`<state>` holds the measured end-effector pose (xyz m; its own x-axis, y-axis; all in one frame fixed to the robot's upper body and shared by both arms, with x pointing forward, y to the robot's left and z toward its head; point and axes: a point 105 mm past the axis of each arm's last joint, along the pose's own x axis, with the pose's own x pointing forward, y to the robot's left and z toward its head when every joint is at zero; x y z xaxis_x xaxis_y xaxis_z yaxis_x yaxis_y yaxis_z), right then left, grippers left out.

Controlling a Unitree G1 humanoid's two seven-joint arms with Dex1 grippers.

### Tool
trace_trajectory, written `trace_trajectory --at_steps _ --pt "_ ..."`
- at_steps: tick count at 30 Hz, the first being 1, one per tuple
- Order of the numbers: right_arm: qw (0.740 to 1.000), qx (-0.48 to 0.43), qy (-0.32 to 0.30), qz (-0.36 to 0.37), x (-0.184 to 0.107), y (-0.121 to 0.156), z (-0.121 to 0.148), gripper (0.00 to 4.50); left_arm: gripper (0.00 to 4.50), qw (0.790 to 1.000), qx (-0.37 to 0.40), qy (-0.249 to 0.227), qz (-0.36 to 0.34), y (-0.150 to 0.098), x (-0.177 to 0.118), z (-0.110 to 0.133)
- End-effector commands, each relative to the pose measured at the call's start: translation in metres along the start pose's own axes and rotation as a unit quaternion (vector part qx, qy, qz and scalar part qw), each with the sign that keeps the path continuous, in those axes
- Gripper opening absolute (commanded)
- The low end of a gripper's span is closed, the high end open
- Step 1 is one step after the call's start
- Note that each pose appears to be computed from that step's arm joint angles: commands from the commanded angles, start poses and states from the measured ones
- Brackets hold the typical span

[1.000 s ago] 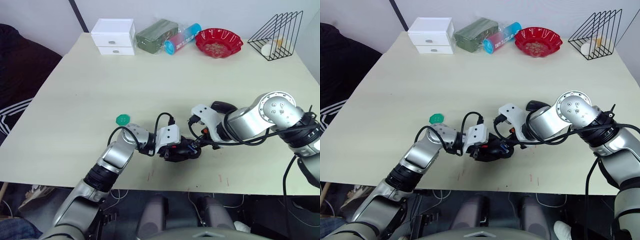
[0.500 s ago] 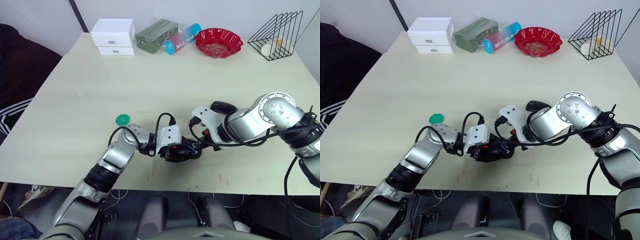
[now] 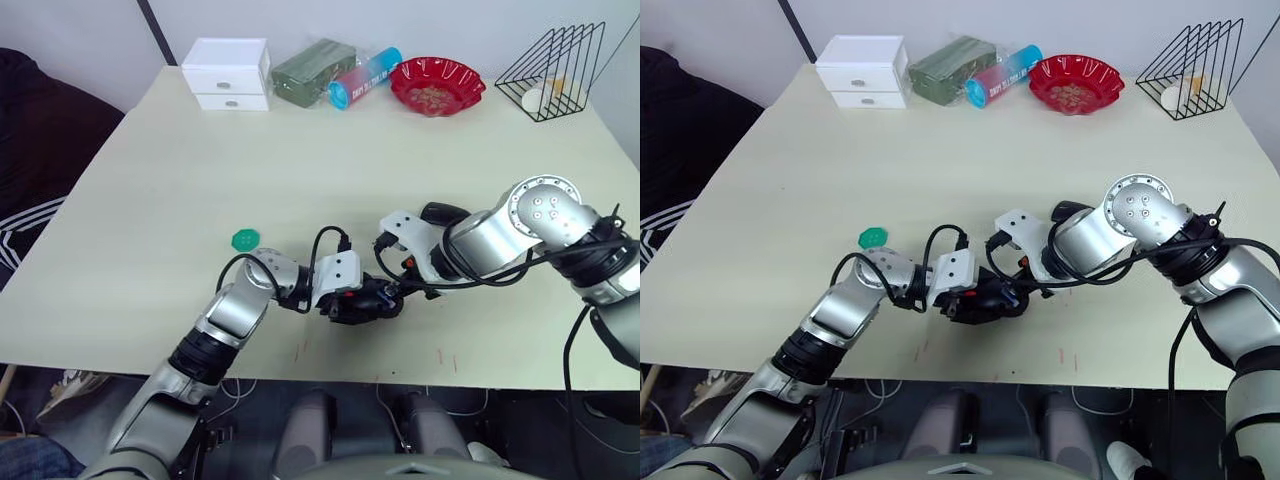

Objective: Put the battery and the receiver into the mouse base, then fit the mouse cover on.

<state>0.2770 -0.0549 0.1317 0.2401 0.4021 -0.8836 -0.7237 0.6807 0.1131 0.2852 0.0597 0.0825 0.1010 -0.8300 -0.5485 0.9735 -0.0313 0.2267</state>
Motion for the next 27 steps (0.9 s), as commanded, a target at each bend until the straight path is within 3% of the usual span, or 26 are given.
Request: trace_trajectory --at_steps 1,27 --pt "1.0 -0.004 0.015 -0.003 0.0 -0.002 0.001 0.0 3.04 1.0 -0.001 0.014 -0.018 -0.008 0.009 -0.008" --pt "0.999 -0.003 0.032 -0.006 0.005 0.002 0.02 0.0 3.04 1.0 -0.004 0.01 -0.018 -0.01 0.011 -0.009"
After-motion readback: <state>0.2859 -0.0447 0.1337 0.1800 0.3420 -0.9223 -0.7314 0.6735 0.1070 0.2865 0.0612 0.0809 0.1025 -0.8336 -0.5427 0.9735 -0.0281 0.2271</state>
